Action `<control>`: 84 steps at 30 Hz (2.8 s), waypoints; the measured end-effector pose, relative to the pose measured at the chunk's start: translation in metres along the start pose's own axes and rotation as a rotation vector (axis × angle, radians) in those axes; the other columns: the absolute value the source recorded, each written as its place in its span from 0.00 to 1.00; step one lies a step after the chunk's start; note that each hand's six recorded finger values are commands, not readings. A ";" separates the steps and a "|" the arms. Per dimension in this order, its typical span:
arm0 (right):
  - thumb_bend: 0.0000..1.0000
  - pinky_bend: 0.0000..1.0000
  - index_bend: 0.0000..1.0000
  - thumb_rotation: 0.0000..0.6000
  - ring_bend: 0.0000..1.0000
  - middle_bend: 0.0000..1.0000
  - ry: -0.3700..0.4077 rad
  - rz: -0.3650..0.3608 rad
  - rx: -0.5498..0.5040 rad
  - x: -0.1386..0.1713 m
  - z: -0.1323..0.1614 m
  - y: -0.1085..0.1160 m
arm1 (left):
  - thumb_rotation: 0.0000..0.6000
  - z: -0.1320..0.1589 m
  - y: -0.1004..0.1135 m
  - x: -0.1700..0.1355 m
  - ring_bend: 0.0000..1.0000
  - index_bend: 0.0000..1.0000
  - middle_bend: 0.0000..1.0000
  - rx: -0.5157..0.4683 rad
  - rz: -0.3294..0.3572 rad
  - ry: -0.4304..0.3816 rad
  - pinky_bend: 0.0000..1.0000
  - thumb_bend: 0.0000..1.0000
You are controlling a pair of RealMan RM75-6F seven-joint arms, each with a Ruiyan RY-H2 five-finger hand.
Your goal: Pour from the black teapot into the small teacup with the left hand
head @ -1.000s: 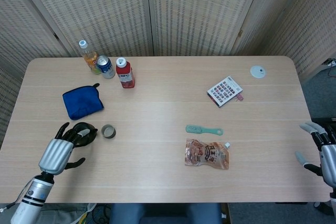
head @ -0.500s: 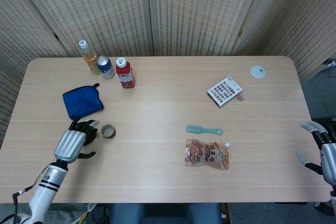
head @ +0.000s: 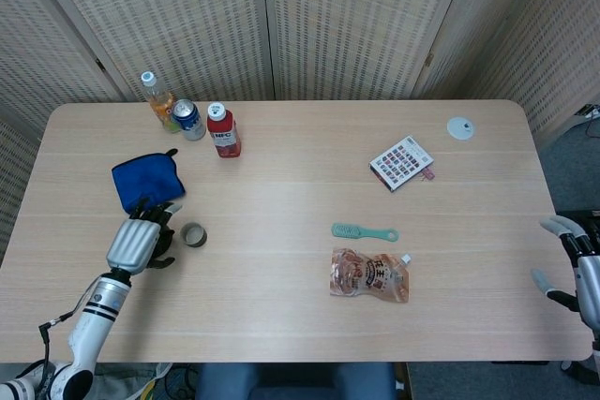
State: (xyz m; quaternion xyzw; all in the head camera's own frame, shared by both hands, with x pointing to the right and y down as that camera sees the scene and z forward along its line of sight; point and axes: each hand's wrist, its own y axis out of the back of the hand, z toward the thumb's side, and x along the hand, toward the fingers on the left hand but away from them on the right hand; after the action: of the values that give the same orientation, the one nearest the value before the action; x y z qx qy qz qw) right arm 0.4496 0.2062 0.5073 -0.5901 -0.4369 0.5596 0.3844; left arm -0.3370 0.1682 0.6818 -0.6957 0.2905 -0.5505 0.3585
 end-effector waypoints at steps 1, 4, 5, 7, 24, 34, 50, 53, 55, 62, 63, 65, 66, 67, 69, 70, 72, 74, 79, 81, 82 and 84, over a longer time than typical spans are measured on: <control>0.20 0.16 0.24 1.00 0.13 0.22 0.000 0.000 0.000 0.000 0.000 0.000 | 1.00 -0.002 -0.001 0.002 0.19 0.11 0.15 0.005 -0.001 0.006 0.01 0.14; 0.20 0.16 0.24 1.00 0.13 0.22 -0.001 0.001 0.000 0.001 -0.001 0.000 | 1.00 -0.009 -0.005 0.005 0.19 0.11 0.15 0.016 -0.008 0.022 0.01 0.14; 0.20 0.16 0.24 1.00 0.13 0.22 -0.002 0.001 0.000 0.001 -0.001 0.000 | 1.00 -0.010 -0.006 0.006 0.19 0.11 0.15 0.019 -0.011 0.027 0.01 0.14; 0.20 0.16 0.24 1.00 0.13 0.22 -0.003 0.001 0.000 0.001 -0.001 0.000 | 1.00 -0.015 -0.008 0.007 0.19 0.11 0.15 0.030 -0.016 0.040 0.01 0.14; 0.20 0.16 0.24 1.00 0.13 0.22 0.000 0.005 -0.004 0.000 -0.002 -0.002 | 1.00 -0.040 -0.012 0.010 0.19 0.11 0.15 0.095 -0.031 0.106 0.01 0.14; 0.20 0.16 0.24 1.00 0.13 0.22 -0.006 0.004 -0.002 0.002 -0.003 -0.002 | 1.00 -0.035 -0.005 0.001 0.20 0.12 0.15 0.080 -0.022 0.069 0.01 0.14; 0.20 0.16 0.24 1.00 0.13 0.22 -0.001 0.000 -0.004 0.003 -0.002 -0.002 | 1.00 -0.029 0.014 -0.031 0.32 0.43 0.30 0.079 0.007 0.009 0.01 0.13; 0.20 0.16 0.24 1.00 0.13 0.22 -0.002 0.000 -0.002 0.003 -0.002 -0.002 | 1.00 -0.032 0.012 -0.033 0.34 0.44 0.32 0.083 -0.002 0.024 0.00 0.13; 0.20 0.16 0.24 1.00 0.13 0.22 -0.003 -0.001 -0.002 0.003 -0.002 -0.002 | 1.00 -0.035 0.011 -0.033 0.36 0.44 0.34 0.086 -0.010 0.033 0.00 0.13; 0.20 0.16 0.24 1.00 0.13 0.22 0.001 -0.014 0.005 0.001 -0.001 0.002 | 1.00 -0.041 0.008 -0.036 0.38 0.45 0.41 0.087 -0.024 0.055 0.00 0.13; 0.20 0.16 0.24 1.00 0.13 0.22 0.003 -0.015 0.008 0.000 -0.001 0.003 | 1.00 -0.042 0.008 -0.036 0.39 0.45 0.42 0.084 -0.025 0.057 0.00 0.13; 0.20 0.16 0.24 1.00 0.13 0.22 0.006 -0.018 0.011 0.000 0.000 0.004 | 1.00 -0.044 0.007 -0.036 0.40 0.45 0.43 0.083 -0.024 0.062 0.00 0.13; 0.20 0.16 0.24 1.00 0.13 0.22 0.008 -0.019 0.013 -0.001 0.001 0.005 | 1.00 -0.045 0.007 -0.036 0.40 0.45 0.44 0.083 -0.025 0.064 0.00 0.13; 0.20 0.16 0.24 1.00 0.13 0.22 0.009 -0.020 0.014 -0.001 0.001 0.005 | 1.00 -0.045 0.006 -0.036 0.41 0.45 0.44 0.082 -0.025 0.066 0.00 0.13; 0.20 0.16 0.24 1.00 0.13 0.22 0.009 -0.021 0.016 -0.002 0.001 0.006 | 1.00 -0.047 0.005 -0.036 0.41 0.45 0.45 0.080 -0.025 0.068 0.00 0.13; 0.20 0.16 0.24 1.00 0.13 0.22 0.009 -0.021 0.017 -0.002 0.001 0.007 | 1.00 -0.047 0.004 -0.036 0.41 0.45 0.45 0.080 -0.025 0.070 0.00 0.13; 0.20 0.16 0.24 1.00 0.13 0.22 0.009 -0.022 0.018 -0.003 0.002 0.007 | 1.00 -0.049 0.003 -0.037 0.42 0.45 0.45 0.079 -0.025 0.073 0.00 0.13; 0.20 0.16 0.24 1.00 0.13 0.22 0.008 -0.021 0.018 -0.003 0.002 0.007 | 1.00 -0.050 0.002 -0.037 0.42 0.45 0.45 0.080 -0.027 0.075 0.00 0.13; 0.20 0.16 0.24 1.00 0.13 0.22 0.012 -0.016 0.015 -0.005 0.003 0.007 | 1.00 -0.053 -0.002 -0.039 0.42 0.45 0.45 0.082 -0.030 0.077 0.00 0.13; 0.20 0.16 0.24 1.00 0.13 0.22 0.015 -0.015 0.014 -0.006 0.004 0.007 | 1.00 -0.054 -0.004 -0.039 0.42 0.45 0.45 0.085 -0.031 0.077 0.00 0.13; 0.20 0.16 0.24 1.00 0.13 0.22 0.016 -0.014 0.014 -0.006 0.004 0.007 | 1.00 -0.054 -0.005 -0.039 0.42 0.45 0.45 0.091 -0.032 0.077 0.00 0.13; 0.20 0.16 0.24 1.00 0.13 0.22 0.017 -0.013 0.014 -0.006 0.005 0.007 | 1.00 -0.055 -0.006 -0.039 0.42 0.45 0.45 0.097 -0.033 0.074 0.00 0.13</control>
State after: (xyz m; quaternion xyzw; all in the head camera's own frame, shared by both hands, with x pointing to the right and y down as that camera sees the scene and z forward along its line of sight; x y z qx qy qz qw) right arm 0.4454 0.1979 0.5019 -0.5894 -0.4336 0.5550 0.3957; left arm -0.3991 0.1937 0.6726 -0.6614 0.2651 -0.5950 0.3717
